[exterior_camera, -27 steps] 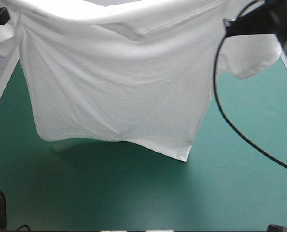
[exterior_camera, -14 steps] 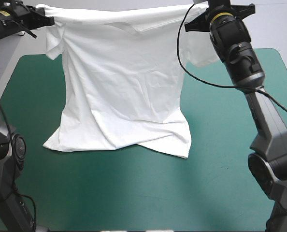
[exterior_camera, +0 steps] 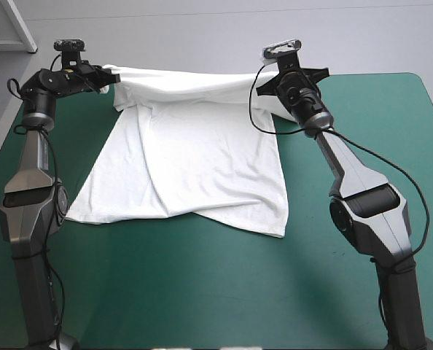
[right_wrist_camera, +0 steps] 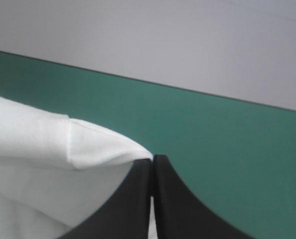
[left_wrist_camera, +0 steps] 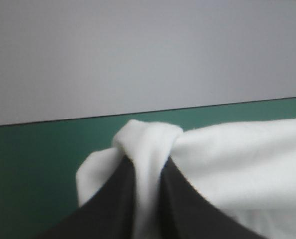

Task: Fold the cloth

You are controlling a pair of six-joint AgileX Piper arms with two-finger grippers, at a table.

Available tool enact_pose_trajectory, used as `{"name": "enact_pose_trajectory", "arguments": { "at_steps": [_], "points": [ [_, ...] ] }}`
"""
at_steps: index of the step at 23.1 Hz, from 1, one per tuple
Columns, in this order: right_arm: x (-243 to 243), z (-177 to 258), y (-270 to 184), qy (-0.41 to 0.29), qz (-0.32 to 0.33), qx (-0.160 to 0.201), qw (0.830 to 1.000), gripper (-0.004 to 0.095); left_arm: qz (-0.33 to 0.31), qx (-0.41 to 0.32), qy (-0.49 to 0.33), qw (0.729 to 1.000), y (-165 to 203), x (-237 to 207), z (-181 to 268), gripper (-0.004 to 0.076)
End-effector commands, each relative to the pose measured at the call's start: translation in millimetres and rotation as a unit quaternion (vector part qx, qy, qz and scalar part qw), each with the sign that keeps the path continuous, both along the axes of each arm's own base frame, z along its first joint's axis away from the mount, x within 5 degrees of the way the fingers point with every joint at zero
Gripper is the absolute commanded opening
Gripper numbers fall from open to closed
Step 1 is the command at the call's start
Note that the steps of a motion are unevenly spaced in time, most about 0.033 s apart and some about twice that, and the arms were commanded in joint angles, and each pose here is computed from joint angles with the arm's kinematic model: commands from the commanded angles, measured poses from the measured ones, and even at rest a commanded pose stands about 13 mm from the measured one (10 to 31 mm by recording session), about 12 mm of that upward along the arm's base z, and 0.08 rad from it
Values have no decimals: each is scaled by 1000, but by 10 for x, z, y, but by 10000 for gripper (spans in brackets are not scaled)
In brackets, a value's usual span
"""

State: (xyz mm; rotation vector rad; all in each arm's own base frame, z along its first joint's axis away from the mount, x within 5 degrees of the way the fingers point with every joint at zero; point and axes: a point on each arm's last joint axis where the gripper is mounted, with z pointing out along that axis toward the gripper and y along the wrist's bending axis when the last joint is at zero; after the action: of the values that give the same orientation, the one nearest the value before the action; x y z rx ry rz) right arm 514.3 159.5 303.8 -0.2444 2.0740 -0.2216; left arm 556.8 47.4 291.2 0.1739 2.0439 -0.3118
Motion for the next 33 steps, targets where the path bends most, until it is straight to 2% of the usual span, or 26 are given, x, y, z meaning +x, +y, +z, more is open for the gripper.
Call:
{"name": "enact_pose_trajectory", "arguments": {
  "at_steps": [1, 2, 4, 6, 7, 8, 9, 10, 14, 16, 19, 20, 22, 24, 27, 29, 33],
  "points": [
    [-70, 424, -52, -58, 19, 43, 997, 68, 15, -24, -87, 996, -22, -120, 577, 325],
    [-71, 407, -31, -51, 29, 47, 997, 155, 11, -28, -89, 996, -30, -121, 582, 430],
    [-81, 407, -20, -45, 39, 46, 997, 404, 4, -29, -86, 996, -45, -140, 611, 591],
    [-127, 486, -51, -40, 30, 44, 998, 690, -16, -29, -75, 997, -83, -196, 680, 643],
    [-153, 527, -68, -36, 25, 44, 998, 783, -25, -28, -66, 997, -92, -235, 719, 638],
    [-262, 701, -130, -28, 10, 42, 999, 919, -38, -31, -41, 998, -120, -350, 841, 615],
    [-323, 776, -164, -20, 0, 41, 999, 935, -38, -31, -30, 998, -131, -426, 934, 601],
    [-503, 1003, -228, -11, -16, 48, 999, 917, -29, -15, 13, 999, -127, -592, 1063, 566],
    [-952, 1410, -378, 35, -29, 61, 997, 833, -12, 21, 111, 994, -106, -926, 1216, 501],
    [-1147, 1512, -424, 73, -28, 66, 995, 790, 22, 10, 120, 992, -79, -991, 1283, 480],
    [-1489, 1724, -424, 92, 16, 113, 989, 669, 20, -9, 140, 990, -121, -1138, 1331, 455],
    [-1552, 1742, -421, 97, 24, 123, 987, 659, 20, -1, 149, 989, -118, -1178, 1315, 455],
    [-1664, 1728, -408, 117, 39, 143, 982, 649, 30, 23, 173, 984, -88, -1268, 1252, 455],
    [-1840, 1621, -396, 153, 50, 148, 976, 647, 46, 57, 225, 972, -46, -1466, 1090, 455],
    [-2102, 1275, -386, 221, 52, 119, 967, 647, 38, 69, 307, 948, -78, -1849, 741, 455],
    [-2256, 1054, -381, 259, 59, 96, 959, 647, 40, 64, 330, 941, -108, -2055, 539, 455],
    [-2499, 730, -446, 300, 60, 85, 948, 647, 53, 76, 355, 930, -116, -2344, 128, 455]
  ]
}}
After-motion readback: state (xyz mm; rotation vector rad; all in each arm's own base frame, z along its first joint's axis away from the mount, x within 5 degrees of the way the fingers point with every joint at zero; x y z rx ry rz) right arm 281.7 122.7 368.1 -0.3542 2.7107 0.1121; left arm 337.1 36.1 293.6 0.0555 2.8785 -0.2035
